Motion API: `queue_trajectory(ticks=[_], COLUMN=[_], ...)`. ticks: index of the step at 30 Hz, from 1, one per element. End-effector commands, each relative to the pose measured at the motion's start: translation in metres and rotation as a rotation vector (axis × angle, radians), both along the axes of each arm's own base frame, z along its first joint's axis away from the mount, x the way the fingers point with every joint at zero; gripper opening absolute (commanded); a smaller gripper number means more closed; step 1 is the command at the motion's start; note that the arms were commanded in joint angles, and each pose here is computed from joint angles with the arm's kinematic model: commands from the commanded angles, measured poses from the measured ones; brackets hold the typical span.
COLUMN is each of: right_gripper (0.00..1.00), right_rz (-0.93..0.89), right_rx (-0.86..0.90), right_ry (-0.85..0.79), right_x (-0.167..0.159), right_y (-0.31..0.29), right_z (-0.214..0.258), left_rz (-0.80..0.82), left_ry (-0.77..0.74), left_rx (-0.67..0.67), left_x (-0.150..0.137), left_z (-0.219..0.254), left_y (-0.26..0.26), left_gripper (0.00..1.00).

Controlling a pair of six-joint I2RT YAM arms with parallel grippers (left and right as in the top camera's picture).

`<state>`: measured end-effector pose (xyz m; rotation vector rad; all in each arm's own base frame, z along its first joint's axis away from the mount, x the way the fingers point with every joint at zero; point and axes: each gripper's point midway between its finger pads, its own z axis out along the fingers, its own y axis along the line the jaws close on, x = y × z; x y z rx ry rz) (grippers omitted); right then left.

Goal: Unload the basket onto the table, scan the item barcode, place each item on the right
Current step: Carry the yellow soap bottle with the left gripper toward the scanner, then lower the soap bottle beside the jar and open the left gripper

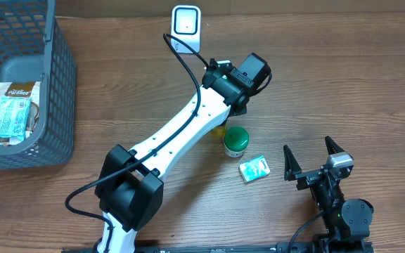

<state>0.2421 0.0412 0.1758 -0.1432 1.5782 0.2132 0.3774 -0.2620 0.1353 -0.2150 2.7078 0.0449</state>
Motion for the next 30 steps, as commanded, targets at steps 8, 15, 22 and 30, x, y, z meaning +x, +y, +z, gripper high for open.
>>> queue_trajectory(ticks=[8, 15, 22, 30], right_gripper=[1.0, 1.0, 1.0, 1.0], right_rz=[0.003, 0.003, 0.003, 0.003], right_rx=[-0.005, -0.005, -0.005, -0.005], right_ry=[-0.005, -0.005, -0.005, -0.005], right_x=[0.0, 0.0, 0.0, 0.0], right_y=[0.001, 0.001, 0.001, 0.001], right_z=[-0.002, -0.002, -0.002, -0.002], left_rz=[-0.046, -0.048, -0.048, -0.053], left_ry=[0.019, -0.009, -0.016, -0.005], left_rx=[0.01, 0.037, 0.03, 0.021], left_x=[0.009, 0.014, 0.015, 0.013], left_z=[-0.004, -0.019, -0.039, -0.041], left_y=[0.01, 0.013, 0.012, 0.011], left_gripper=[0.42, 0.43, 0.47, 0.95])
